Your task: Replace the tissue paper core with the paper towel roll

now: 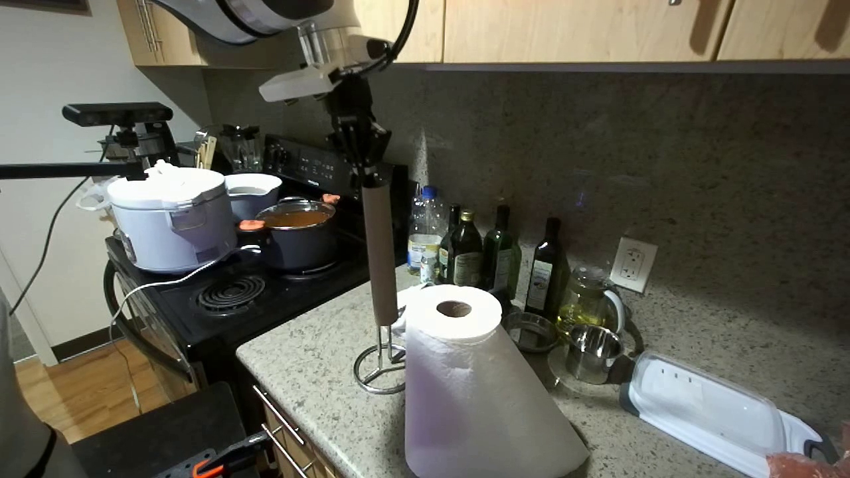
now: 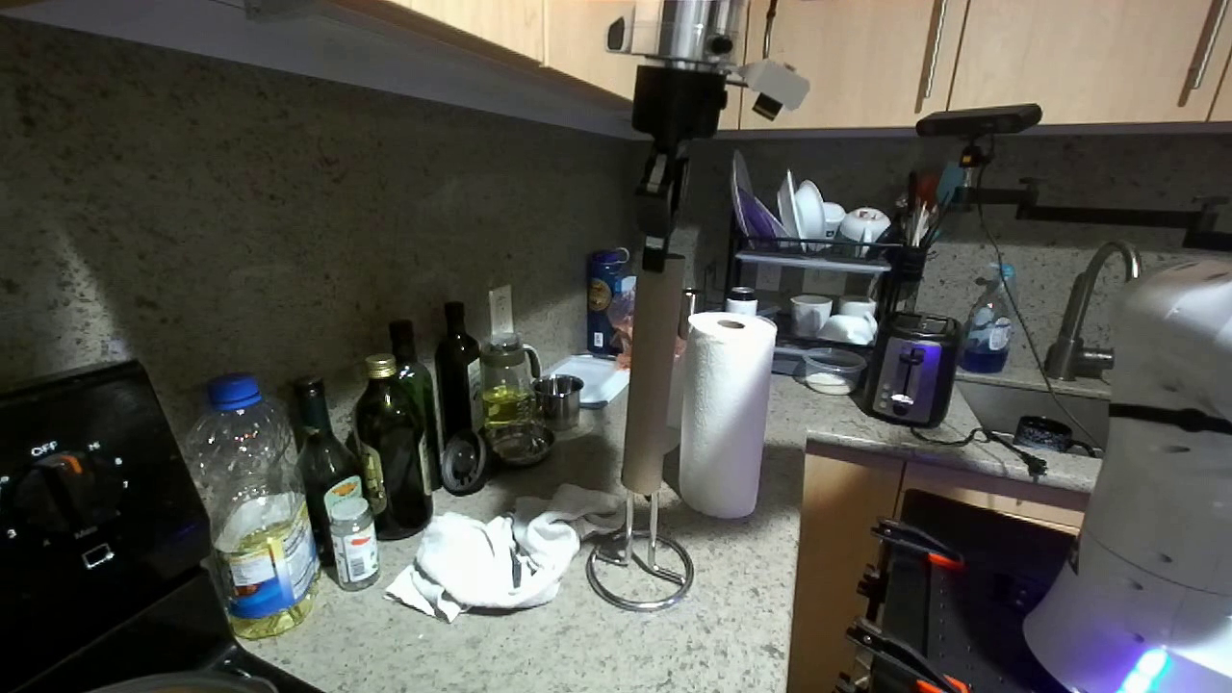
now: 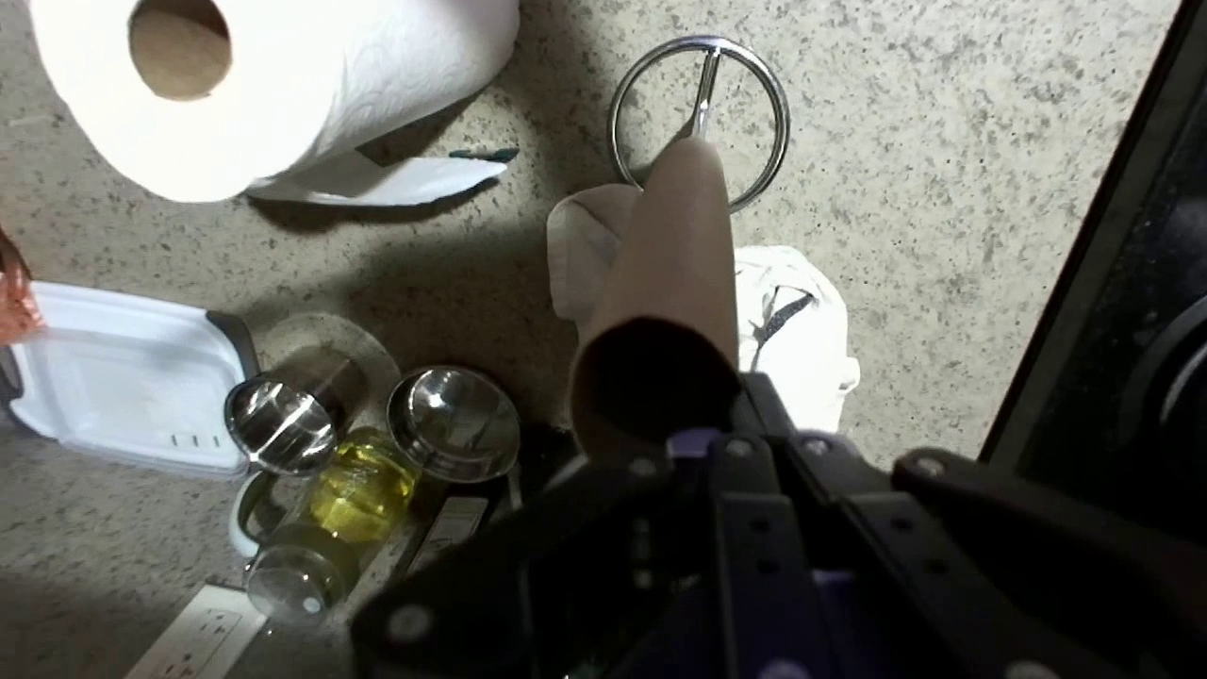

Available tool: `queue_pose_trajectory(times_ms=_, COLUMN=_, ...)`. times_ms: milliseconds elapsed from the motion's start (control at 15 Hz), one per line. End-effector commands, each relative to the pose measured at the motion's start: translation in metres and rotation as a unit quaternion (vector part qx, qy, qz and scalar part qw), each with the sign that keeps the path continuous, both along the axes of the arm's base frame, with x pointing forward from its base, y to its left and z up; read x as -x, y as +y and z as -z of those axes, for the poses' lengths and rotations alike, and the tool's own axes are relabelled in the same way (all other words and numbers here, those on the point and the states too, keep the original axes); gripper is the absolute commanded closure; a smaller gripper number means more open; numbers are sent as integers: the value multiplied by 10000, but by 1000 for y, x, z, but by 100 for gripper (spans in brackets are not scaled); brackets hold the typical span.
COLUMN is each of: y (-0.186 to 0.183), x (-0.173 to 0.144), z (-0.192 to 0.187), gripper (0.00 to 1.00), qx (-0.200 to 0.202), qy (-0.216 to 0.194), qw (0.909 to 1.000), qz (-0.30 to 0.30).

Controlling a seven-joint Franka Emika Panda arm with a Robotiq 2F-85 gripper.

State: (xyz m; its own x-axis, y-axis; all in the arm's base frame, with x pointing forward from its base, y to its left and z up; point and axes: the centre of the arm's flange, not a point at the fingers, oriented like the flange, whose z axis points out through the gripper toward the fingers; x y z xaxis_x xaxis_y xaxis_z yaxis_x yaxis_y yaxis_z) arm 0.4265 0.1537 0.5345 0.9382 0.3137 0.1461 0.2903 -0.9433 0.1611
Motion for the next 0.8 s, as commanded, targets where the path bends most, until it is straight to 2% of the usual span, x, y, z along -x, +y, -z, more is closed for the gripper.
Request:
queue_pose_trajectory(times_ms=0, y=6, x=0, z=-32, gripper=100, qx=162, qy=-201, qw=9995, qz=-184)
queue_pose_trajectory(times_ms=733, y=7, x=28, z=-90, gripper=100, qx=188, qy=-781, qw=9966, qz=-206)
